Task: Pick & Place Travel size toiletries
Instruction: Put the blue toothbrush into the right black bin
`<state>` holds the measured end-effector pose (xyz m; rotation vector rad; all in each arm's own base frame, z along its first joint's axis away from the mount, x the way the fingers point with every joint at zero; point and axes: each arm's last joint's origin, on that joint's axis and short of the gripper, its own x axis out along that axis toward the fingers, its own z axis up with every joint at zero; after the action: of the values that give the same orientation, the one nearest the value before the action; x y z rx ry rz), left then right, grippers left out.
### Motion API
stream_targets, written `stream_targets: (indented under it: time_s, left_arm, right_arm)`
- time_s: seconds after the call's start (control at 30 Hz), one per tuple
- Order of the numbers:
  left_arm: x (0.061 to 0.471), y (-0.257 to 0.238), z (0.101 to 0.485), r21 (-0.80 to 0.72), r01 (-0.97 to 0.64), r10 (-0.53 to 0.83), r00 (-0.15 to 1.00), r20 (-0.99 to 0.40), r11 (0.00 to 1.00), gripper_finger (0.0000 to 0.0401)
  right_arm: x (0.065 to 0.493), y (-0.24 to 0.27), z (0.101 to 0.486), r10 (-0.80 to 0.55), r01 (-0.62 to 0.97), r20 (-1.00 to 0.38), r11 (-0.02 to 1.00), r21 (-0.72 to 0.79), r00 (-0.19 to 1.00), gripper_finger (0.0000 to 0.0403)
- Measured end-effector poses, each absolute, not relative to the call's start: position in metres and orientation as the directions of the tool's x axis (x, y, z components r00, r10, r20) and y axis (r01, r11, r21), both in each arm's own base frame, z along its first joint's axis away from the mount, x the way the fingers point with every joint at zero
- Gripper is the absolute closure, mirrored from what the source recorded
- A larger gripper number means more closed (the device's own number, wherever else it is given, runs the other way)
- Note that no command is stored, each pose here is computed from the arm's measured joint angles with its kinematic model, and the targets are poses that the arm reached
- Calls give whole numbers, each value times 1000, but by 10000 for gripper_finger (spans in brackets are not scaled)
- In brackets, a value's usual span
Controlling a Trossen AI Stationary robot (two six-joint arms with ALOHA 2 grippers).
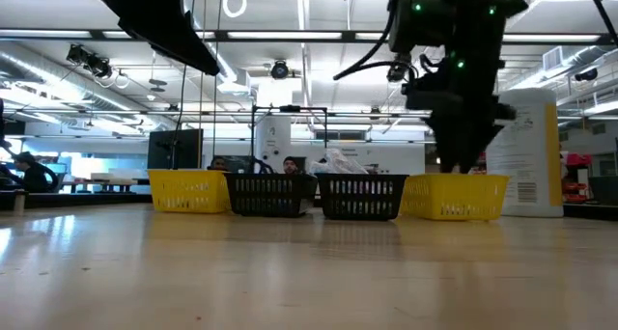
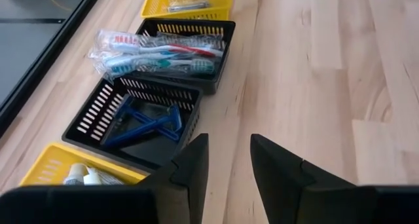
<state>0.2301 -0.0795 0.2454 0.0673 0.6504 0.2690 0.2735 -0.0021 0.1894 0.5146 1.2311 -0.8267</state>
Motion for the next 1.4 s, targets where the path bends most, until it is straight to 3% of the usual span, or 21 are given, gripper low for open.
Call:
stream_targets:
  time_s: [0.2, 0.33, 0.57, 0.73, 1.07, 1.3, 1.4]
  left_arm:
    - [231, -80, 246, 127, -239, 267, 765, -586, 963, 280]
    - [231, -80, 246, 128, -239, 268, 765, -585, 962, 280]
    - [230, -80, 246, 129, -239, 269, 765, -585, 962, 280]
    - [231, -80, 246, 130, -239, 269, 765, -585, 962, 280]
    - [231, -80, 246, 129, -238, 267, 765, -586, 963, 280]
    - [231, -80, 246, 119, -244, 267, 765, -586, 962, 280]
    - [231, -80, 246, 119, -244, 266, 765, -586, 962, 280]
  right_arm:
    - [250, 18, 209, -133, 812, -974, 538, -226, -183, 198]
    - [236, 40, 217, -76, 834, -960, 479, -273, -270, 212]
    - [224, 92, 220, -37, 902, -979, 382, -200, -201, 218]
    - [211, 127, 220, 0, 930, -983, 325, -173, -183, 200]
    - [181, 169, 218, 3, 981, -982, 50, -187, -188, 150]
    - [174, 173, 183, -24, 996, -997, -55, -67, -69, 138]
    - [167, 165, 164, -39, 994, -995, -68, -88, -90, 145]
